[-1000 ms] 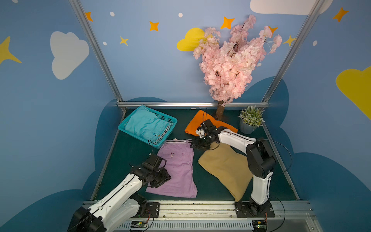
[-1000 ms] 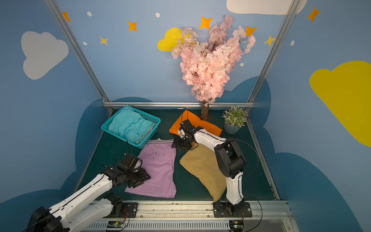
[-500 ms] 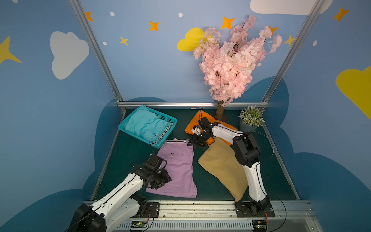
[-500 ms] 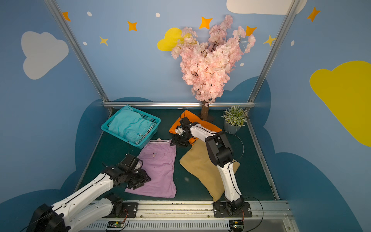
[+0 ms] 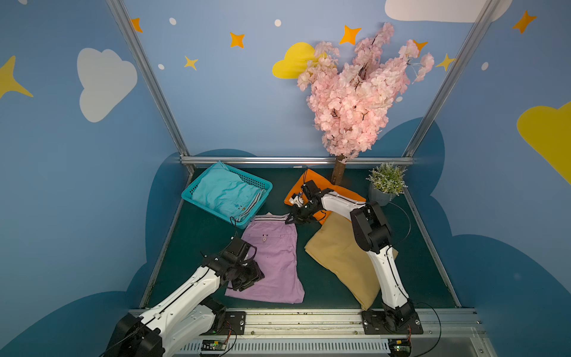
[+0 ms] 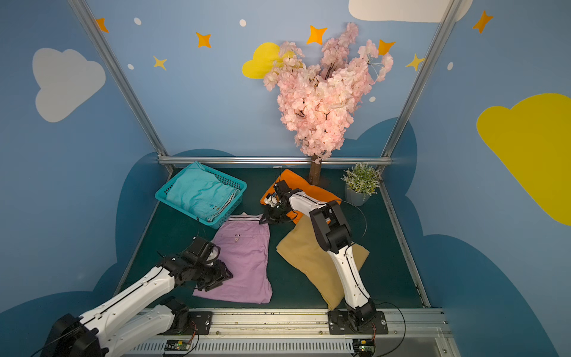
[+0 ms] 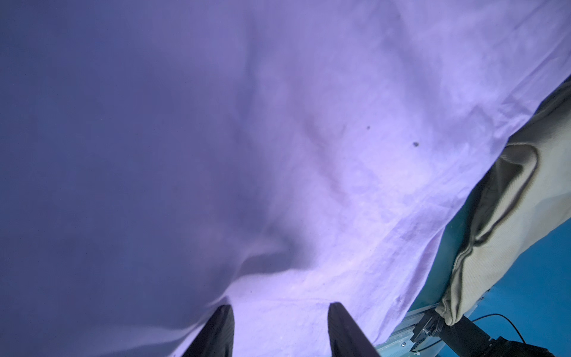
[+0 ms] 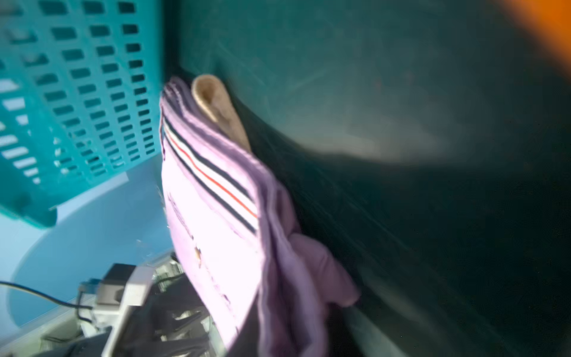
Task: Put the folded long pants in the basket
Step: Pick up the long pant at the center of the board.
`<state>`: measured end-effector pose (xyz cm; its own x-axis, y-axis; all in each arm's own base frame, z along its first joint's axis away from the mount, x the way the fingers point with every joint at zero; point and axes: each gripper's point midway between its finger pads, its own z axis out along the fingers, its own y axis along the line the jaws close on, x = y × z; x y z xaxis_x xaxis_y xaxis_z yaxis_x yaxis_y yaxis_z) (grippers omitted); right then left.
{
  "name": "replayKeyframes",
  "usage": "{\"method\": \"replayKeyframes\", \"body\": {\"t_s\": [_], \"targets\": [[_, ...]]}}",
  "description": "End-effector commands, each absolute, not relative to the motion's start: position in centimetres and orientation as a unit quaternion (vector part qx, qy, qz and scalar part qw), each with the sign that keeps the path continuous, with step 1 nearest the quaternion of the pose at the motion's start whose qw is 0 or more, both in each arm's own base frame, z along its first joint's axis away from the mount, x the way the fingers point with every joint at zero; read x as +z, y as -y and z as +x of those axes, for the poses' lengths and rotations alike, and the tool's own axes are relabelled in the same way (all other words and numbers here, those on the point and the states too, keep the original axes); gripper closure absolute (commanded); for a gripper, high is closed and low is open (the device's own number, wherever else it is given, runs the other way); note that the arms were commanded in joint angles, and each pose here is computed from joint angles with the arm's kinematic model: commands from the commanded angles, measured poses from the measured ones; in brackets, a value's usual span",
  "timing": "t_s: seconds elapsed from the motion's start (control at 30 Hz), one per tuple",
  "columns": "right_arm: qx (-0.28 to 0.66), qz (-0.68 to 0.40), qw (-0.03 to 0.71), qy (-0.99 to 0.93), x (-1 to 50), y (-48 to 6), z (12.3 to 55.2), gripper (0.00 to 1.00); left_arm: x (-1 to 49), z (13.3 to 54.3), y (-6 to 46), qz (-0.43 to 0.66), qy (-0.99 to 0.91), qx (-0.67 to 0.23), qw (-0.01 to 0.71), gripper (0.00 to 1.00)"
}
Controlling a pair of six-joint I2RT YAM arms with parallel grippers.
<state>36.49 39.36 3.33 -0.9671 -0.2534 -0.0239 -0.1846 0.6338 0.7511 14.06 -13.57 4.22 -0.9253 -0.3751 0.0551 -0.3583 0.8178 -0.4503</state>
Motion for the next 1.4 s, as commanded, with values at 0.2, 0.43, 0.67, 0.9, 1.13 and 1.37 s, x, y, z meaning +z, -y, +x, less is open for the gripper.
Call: {"method": "replayKeyframes", "body": {"t_s": [0.2, 0.43, 0.67, 0.9, 1.13, 1.37], "targets": [[-0.407, 0.160, -0.094, 0.895, 13.2, -38.7, 36.7, 1.00, 4.1, 13.9, 13.5, -0.188, -0.953, -0.236, 0.017, 0.47], [-0.327, 0.060, -0.191, 0.924, 16.7, -28.9, 38.6, 1.00, 4.1, 14.1, 13.6, -0.186, -0.954, -0.235, 0.017, 0.46], [-0.270, -0.091, -0.189, 0.940, 12.8, -19.6, 38.4, 1.00, 3.9, 14.1, 15.1, -0.185, -0.942, -0.279, 0.004, 0.44], [-0.254, -0.166, -0.179, 0.936, 9.3, -16.4, 36.7, 1.00, 4.2, 15.3, 17.9, -0.186, -0.921, -0.341, 0.006, 0.40], [-0.288, -0.171, -0.151, 0.930, 8.1, -17.6, 35.7, 1.00, 3.1, 17.2, 21.0, -0.171, -0.929, -0.329, 0.004, 0.42], [-0.293, -0.160, -0.156, 0.930, 8.6, -17.5, 35.1, 1.00, 1.5, 19.1, 22.4, -0.168, -0.934, -0.315, 0.000, 0.58]]}}
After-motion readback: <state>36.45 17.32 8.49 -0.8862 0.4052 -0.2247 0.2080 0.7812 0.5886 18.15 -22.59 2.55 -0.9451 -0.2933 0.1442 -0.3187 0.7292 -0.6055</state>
